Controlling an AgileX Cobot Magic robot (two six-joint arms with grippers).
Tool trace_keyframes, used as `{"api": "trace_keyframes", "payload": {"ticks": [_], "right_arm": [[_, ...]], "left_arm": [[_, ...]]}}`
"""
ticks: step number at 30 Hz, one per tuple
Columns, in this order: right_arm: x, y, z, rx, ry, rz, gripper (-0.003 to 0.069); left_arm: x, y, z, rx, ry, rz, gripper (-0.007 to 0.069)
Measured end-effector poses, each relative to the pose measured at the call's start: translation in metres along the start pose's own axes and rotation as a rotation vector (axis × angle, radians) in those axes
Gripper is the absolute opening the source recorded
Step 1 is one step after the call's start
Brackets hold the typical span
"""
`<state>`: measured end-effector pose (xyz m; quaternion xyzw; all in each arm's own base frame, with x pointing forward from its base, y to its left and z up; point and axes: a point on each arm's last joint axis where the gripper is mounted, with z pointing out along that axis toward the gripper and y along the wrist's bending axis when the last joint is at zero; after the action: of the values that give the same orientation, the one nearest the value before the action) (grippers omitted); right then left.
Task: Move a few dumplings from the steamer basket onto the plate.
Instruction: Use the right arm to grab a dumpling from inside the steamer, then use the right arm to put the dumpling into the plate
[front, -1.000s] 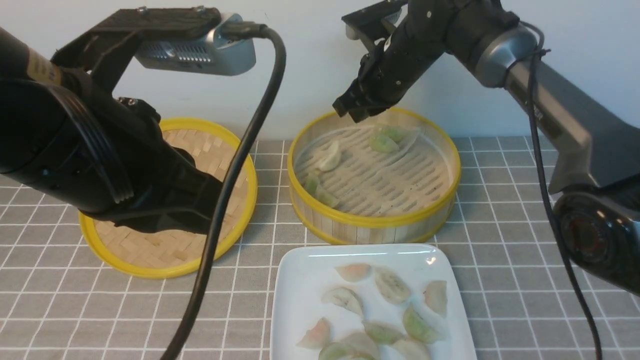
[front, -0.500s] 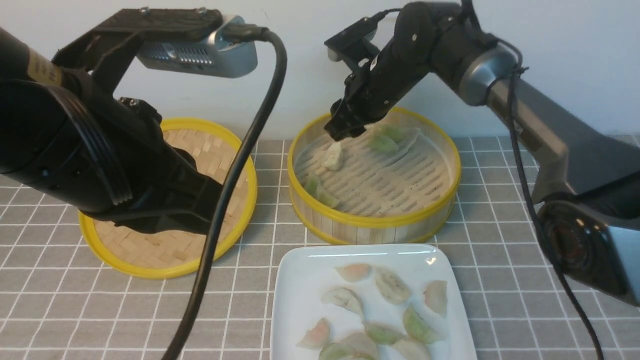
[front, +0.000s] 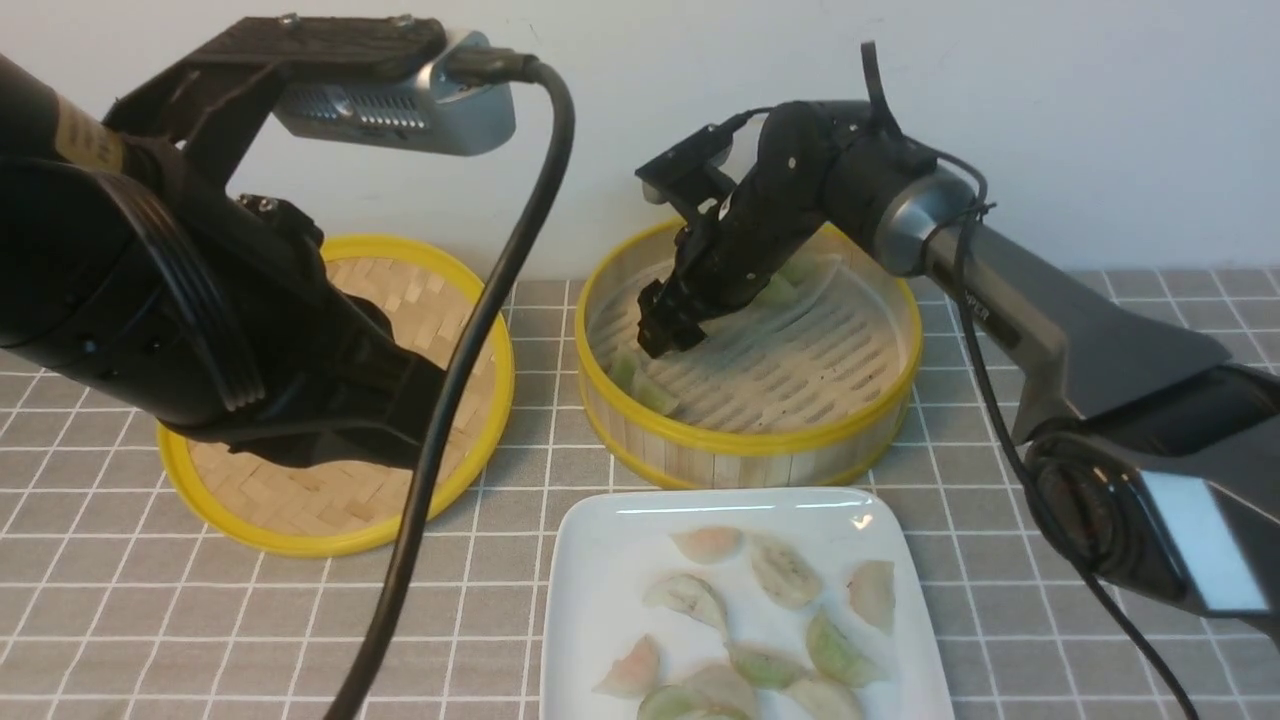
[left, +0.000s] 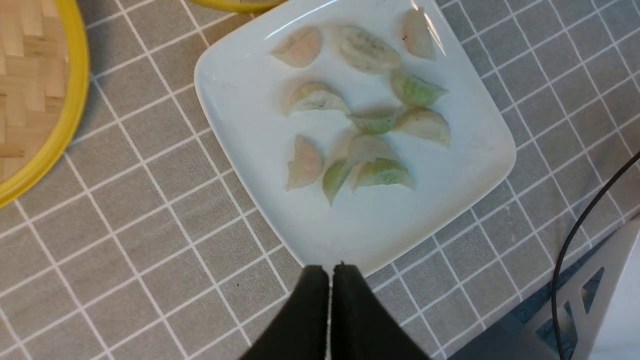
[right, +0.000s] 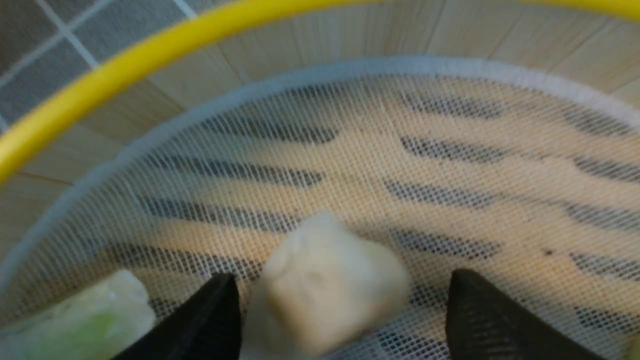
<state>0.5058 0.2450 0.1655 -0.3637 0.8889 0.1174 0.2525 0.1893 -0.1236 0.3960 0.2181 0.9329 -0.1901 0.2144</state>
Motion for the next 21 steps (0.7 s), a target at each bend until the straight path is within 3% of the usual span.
{"api": "trace_keyframes", "payload": {"ticks": [3, 8, 9, 11, 21], "right_arm": [[0.0, -0.001, 0.001, 0.006, 0.001, -0.004, 0.049], [0.001, -0.002, 0.001, 0.017, 0.001, -0.01, 0.0333], [0.001, -0.001, 0.0, 0.012, 0.008, -0.01, 0.017], [0.0, 0.0, -0.004, 0.004, 0.021, -0.002, 0.0087], [-0.014, -0.001, -0.03, 0.041, -0.001, 0.05, 0.0092]], "left_arm": [[0.0, 0.0, 0.0, 0.001, 0.0, 0.0, -0.0005], [0.0, 0.0, 0.0, 0.003, 0.0, -0.001, -0.0005], [0.0, 0.0, 0.0, 0.003, 0.0, -0.001, -0.0005], [0.0, 0.0, 0.0, 0.003, 0.0, -0.001, -0.0005], [0.0, 0.0, 0.0, 0.004, 0.0, -0.001, -0.0005]]}}
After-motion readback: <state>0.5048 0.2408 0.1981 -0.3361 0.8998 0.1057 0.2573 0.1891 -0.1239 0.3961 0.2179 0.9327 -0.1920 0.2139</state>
